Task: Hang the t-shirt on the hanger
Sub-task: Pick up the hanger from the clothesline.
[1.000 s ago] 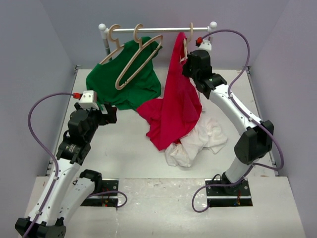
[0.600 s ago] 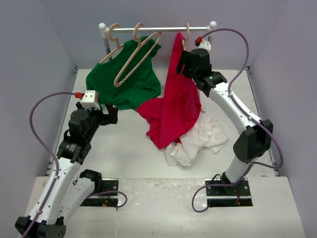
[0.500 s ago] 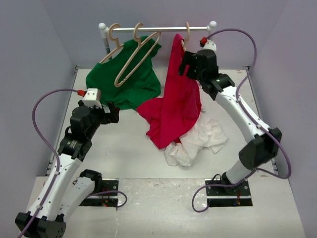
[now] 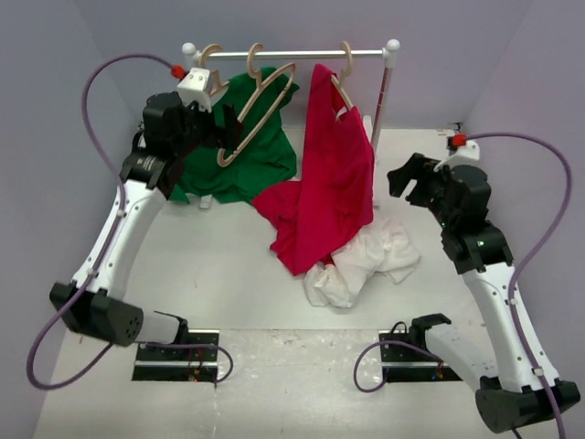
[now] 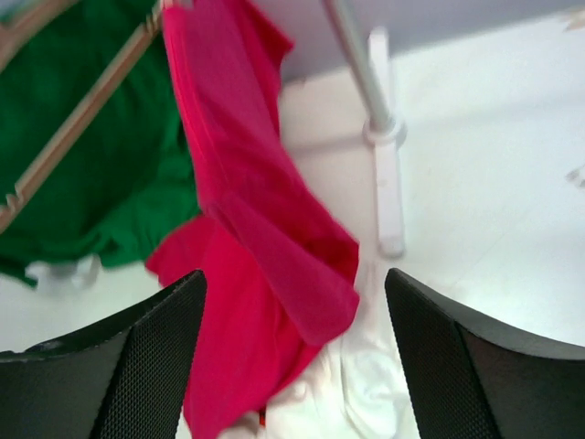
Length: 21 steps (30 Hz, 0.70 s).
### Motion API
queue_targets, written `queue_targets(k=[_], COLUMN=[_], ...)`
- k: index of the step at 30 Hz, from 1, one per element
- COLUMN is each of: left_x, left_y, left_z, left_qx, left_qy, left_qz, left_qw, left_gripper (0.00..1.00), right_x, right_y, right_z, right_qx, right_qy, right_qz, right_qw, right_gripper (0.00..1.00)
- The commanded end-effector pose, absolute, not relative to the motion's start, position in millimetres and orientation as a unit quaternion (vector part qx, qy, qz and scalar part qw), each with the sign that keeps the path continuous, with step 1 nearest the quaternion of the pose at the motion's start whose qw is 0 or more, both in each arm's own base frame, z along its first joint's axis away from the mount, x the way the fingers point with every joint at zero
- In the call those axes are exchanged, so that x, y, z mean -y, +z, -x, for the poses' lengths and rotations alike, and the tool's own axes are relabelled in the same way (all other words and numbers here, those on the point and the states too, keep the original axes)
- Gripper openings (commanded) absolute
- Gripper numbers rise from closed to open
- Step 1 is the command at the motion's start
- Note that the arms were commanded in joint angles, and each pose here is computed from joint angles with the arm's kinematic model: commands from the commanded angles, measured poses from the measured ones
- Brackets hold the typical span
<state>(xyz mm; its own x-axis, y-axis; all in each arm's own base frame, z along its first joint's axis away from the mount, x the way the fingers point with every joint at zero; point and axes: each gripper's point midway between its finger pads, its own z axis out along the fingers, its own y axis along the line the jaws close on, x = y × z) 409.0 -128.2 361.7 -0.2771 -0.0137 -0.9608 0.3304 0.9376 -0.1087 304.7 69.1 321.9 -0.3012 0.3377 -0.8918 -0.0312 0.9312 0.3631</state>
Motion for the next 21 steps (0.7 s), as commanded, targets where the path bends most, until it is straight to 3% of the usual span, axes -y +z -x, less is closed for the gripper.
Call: queue_targets(k=[1,5,11,13,15,21], left_x=[156,154,162,161,159,162], left_y=[333,315,294,295,304,344], left_z=[-439,-469,-480,-480,-478,-462], left_qx=[-0.809,-0.825,-0.837,-0.838,-0.834,-0.808], left_qy=[-0.160,-0.149,-0.166,-0.164,-0.162,-0.176], left_qz=[-0.216,-0.210,-0.212,-0.207,-0.201,-0.208], left_qw=[0.523,0.503,0.476,0.477,0.487,0.522], left_gripper=[0.97,0.84,0.46,0.14,0.00,0.00], right_x=[-97,-106,-105,-105,-105,-106], right_y=[296,302,317,320,320,305], right_z=[-291,-278,-269,-267,-268,-275], right_qx=[-0.814,-0.802,-0.788,-0.786,-0.785,-0.793], right_qy=[0.208,0.237,0.238,0.240,0.241,0.241], right_qz=[-0.027,-0.001,0.011,0.013,0.011,-0.003], right_qw=[0.541,0.548,0.567,0.570,0.571,0.560], right_gripper=[0.76,0.73,0.70,0.69,0.68,0.67])
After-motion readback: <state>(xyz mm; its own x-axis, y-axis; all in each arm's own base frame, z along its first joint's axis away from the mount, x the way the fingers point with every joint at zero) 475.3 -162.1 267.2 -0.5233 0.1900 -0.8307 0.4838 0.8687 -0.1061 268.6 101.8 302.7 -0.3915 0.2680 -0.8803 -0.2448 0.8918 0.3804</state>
